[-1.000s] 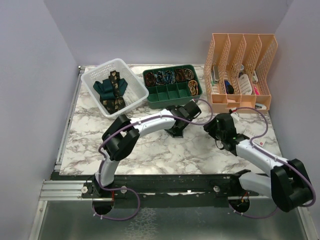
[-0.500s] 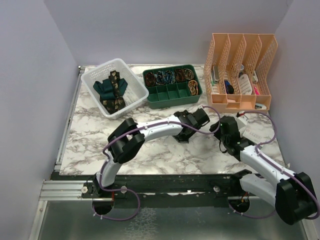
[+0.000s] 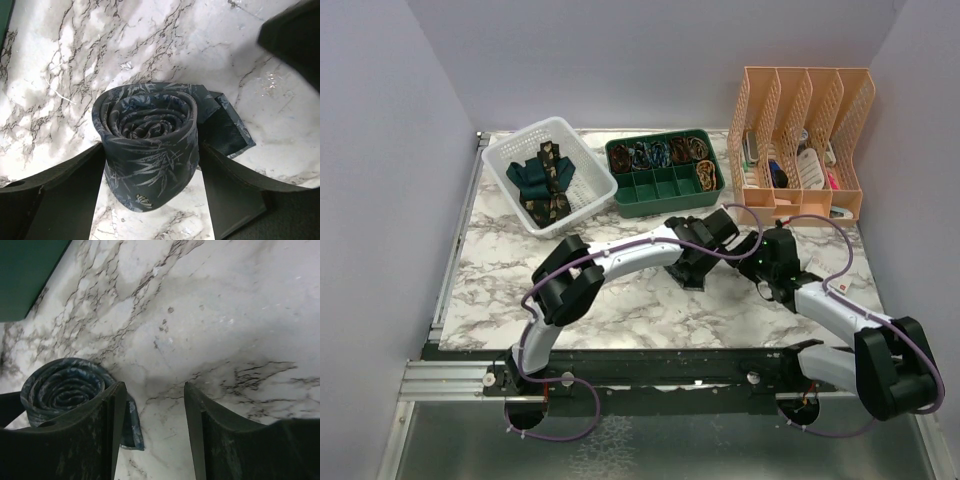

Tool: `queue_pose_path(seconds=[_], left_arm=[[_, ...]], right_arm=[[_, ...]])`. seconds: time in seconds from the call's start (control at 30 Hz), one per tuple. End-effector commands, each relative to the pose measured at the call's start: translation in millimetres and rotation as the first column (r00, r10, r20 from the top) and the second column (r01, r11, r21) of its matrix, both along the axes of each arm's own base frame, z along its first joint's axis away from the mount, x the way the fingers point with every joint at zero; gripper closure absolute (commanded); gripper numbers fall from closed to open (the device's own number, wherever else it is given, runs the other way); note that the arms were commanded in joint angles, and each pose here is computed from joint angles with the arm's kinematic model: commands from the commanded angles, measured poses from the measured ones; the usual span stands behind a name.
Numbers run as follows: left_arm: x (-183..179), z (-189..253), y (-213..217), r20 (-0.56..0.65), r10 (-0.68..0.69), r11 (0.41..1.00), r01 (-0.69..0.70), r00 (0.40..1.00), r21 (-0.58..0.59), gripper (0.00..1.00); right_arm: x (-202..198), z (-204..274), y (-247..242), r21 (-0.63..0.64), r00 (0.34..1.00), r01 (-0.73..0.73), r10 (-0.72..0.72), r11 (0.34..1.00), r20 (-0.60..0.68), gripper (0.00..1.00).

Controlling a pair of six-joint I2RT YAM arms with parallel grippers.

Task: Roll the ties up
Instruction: Roll the tie at the center of the board.

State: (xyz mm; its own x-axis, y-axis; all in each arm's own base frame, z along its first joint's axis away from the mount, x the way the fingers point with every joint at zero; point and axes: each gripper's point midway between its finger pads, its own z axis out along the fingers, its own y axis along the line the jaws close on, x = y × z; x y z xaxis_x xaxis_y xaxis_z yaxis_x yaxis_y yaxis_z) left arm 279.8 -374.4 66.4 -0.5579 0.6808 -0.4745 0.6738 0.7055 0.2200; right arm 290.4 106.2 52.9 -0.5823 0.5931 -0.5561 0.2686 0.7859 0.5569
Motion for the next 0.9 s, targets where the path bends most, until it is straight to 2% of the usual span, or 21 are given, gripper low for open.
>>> queue_pose_path(seconds=[0.0, 0.17, 0.3, 0.5, 0.7, 0.87], left_arm=[[6, 41, -6, -0.014, 0.026, 0.986, -0.028, 1.0, -0.166, 0.24], [15, 61, -1, -0.036, 0.058, 0.95, -0.066, 0.998, -0.304, 0.22], [25, 74, 12, -0.053, 0.106, 0.92, -0.118, 0.993, -0.373, 0.19], [42, 59, 50, -0.105, 0.186, 0.895, -0.213, 0.977, -0.392, 0.19], [47, 52, 63, -0.194, 0.156, 0.825, -0.235, 0.969, -0.514, 0.16], [52, 37, 63, -0.245, 0.109, 0.804, -0.231, 0.963, -0.548, 0.15]], right_arm=[[6, 22, 35, 0.114, 0.978, -0.2, 0.192, 0.973, 0.076, 0.43], [10, 43, 52, 0.131, 0.938, -0.334, 0.316, 0.933, 0.144, 0.29], [11, 49, 64, 0.161, 0.913, -0.405, 0.389, 0.9, 0.119, 0.27], [11, 59, 86, 0.215, 0.86, -0.511, 0.495, 0.832, 0.127, 0.22], [14, 54, 86, 0.099, 0.88, -0.471, 0.474, 0.877, -0.011, 0.21], [13, 50, 96, 0.057, 0.882, -0.463, 0.466, 0.884, -0.062, 0.24]])
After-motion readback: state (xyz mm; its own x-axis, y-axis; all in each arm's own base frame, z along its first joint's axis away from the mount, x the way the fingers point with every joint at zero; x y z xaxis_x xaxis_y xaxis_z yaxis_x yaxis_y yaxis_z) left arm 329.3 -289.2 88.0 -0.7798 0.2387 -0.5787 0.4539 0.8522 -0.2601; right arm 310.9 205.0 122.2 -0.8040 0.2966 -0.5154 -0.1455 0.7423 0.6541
